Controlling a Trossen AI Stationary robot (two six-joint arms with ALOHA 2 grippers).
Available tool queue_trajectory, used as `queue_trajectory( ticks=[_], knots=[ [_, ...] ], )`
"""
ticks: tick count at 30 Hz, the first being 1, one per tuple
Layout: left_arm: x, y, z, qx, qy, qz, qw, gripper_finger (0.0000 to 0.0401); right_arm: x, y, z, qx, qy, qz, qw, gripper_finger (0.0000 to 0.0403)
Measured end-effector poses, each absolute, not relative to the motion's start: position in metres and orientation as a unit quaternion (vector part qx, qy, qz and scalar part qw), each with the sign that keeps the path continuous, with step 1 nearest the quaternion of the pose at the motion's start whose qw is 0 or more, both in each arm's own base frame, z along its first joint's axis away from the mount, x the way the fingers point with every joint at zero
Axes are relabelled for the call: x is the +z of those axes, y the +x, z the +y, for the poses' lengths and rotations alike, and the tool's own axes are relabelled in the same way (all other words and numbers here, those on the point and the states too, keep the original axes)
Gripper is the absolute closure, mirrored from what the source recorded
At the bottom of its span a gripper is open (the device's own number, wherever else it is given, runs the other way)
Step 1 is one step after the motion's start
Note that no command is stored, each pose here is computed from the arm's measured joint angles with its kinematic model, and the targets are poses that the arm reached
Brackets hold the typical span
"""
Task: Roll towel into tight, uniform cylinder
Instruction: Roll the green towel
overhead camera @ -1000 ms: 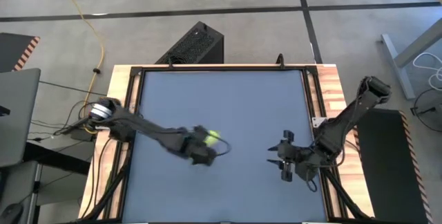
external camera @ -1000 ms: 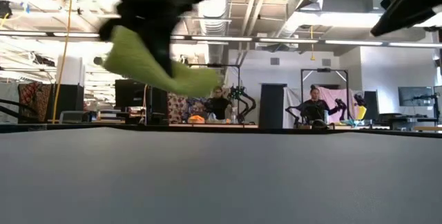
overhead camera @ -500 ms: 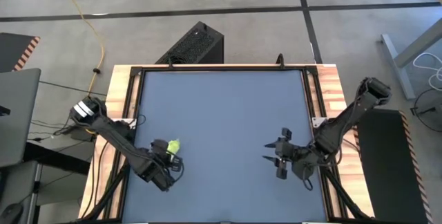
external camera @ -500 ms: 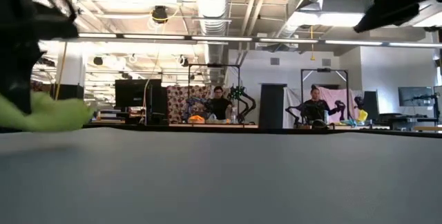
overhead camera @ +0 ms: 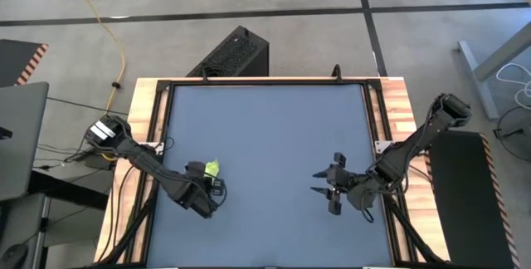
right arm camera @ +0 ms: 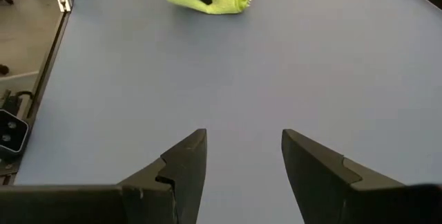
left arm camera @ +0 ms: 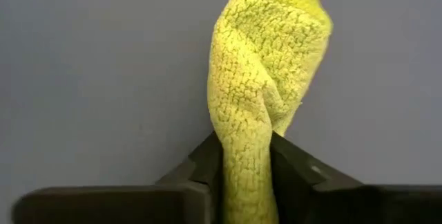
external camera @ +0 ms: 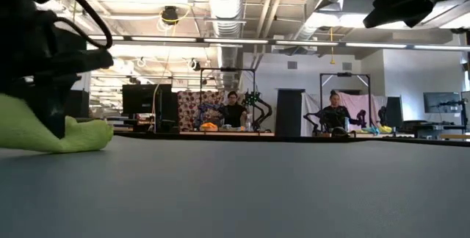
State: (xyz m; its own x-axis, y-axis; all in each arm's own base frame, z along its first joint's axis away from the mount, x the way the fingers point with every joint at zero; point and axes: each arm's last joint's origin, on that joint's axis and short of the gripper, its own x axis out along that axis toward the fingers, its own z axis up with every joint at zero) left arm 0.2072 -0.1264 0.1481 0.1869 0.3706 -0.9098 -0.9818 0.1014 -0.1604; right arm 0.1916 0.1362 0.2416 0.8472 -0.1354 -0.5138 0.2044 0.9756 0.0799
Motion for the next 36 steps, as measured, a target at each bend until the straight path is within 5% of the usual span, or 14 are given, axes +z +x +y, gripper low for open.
queue_trajectory(
  ticks=[9, 15, 21, 29, 36],
  knots=[
    [0.150, 0.209, -0.123, 0.514, -0.408, 0.419, 0.628, 0.0205, 0.242, 0.192, 0.137, -0.087, 0.069, 0.259, 0.959, 0.0189],
    [0.165, 0.202, -0.117, 0.504, -0.404, 0.430, 0.631, 0.0176, 0.242, 0.192, 0.137, -0.086, 0.065, 0.261, 0.959, 0.0189],
    [0.192, 0.194, -0.106, 0.470, -0.422, 0.426, 0.648, 0.0175, 0.241, 0.191, 0.136, -0.086, 0.060, 0.266, 0.958, 0.0189],
    [0.217, 0.213, -0.090, 0.349, -0.419, 0.387, 0.744, 0.0186, 0.240, 0.191, 0.136, -0.077, 0.059, 0.275, 0.957, 0.0189],
    [0.195, 0.253, -0.058, 0.287, -0.398, 0.450, 0.746, 0.0302, 0.240, 0.191, 0.136, -0.077, 0.060, 0.275, 0.956, 0.0189]
  ],
)
